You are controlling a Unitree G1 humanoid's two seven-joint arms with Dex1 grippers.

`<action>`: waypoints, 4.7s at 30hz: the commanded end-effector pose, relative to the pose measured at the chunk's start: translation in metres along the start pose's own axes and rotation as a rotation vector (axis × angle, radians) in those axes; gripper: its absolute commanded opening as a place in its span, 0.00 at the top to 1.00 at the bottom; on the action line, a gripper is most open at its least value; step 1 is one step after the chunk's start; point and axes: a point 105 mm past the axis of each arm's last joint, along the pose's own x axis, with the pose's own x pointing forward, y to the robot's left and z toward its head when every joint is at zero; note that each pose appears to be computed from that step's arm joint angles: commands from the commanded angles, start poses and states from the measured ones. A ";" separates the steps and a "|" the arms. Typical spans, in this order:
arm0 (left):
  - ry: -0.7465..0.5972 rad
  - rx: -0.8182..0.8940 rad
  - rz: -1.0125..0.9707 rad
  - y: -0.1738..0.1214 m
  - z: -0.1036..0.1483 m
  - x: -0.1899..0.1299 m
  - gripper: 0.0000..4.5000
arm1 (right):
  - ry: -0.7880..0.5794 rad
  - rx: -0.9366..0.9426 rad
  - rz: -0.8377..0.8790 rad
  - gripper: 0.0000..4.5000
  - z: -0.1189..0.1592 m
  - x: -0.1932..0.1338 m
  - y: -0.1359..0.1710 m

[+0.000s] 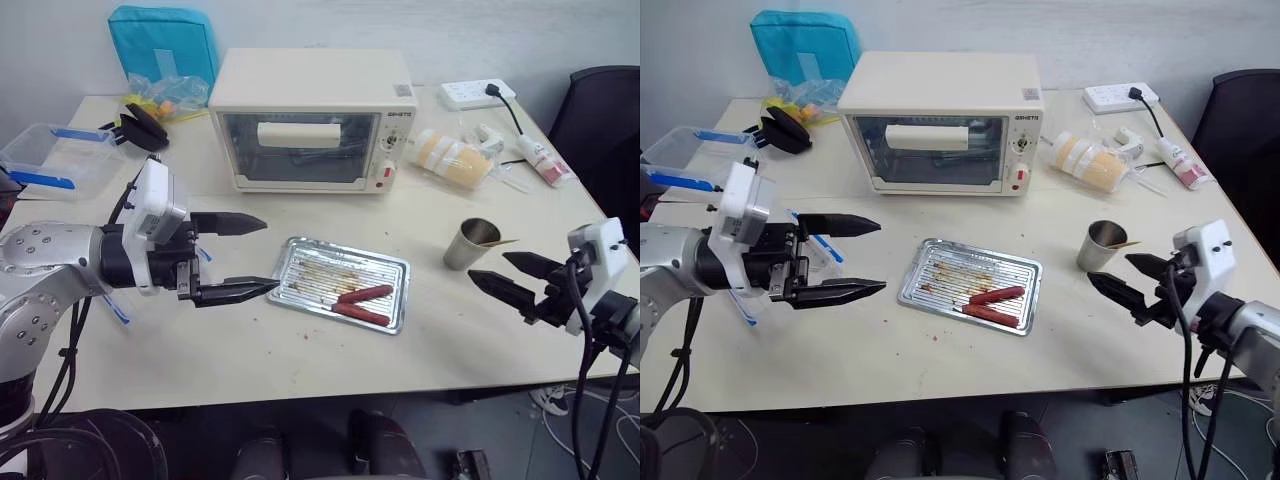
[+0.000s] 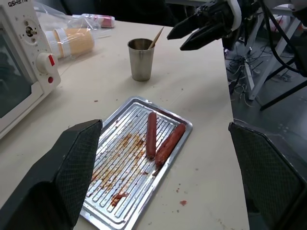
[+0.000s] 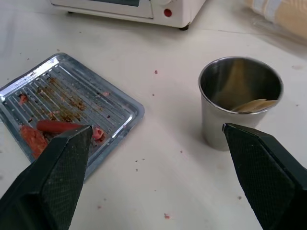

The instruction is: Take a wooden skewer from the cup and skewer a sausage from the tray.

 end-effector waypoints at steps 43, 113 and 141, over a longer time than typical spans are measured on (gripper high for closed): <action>-0.021 0.078 0.035 0.015 0.011 -0.002 0.01 | -0.009 -0.075 -0.039 0.00 0.023 -0.008 -0.013; -0.026 0.121 0.068 0.026 0.019 -0.003 0.01 | -0.034 -0.082 -0.084 0.00 0.026 0.019 -0.021; -0.033 0.137 0.052 0.031 0.020 0.000 0.01 | 0.008 -0.083 -0.146 0.00 0.023 0.000 -0.033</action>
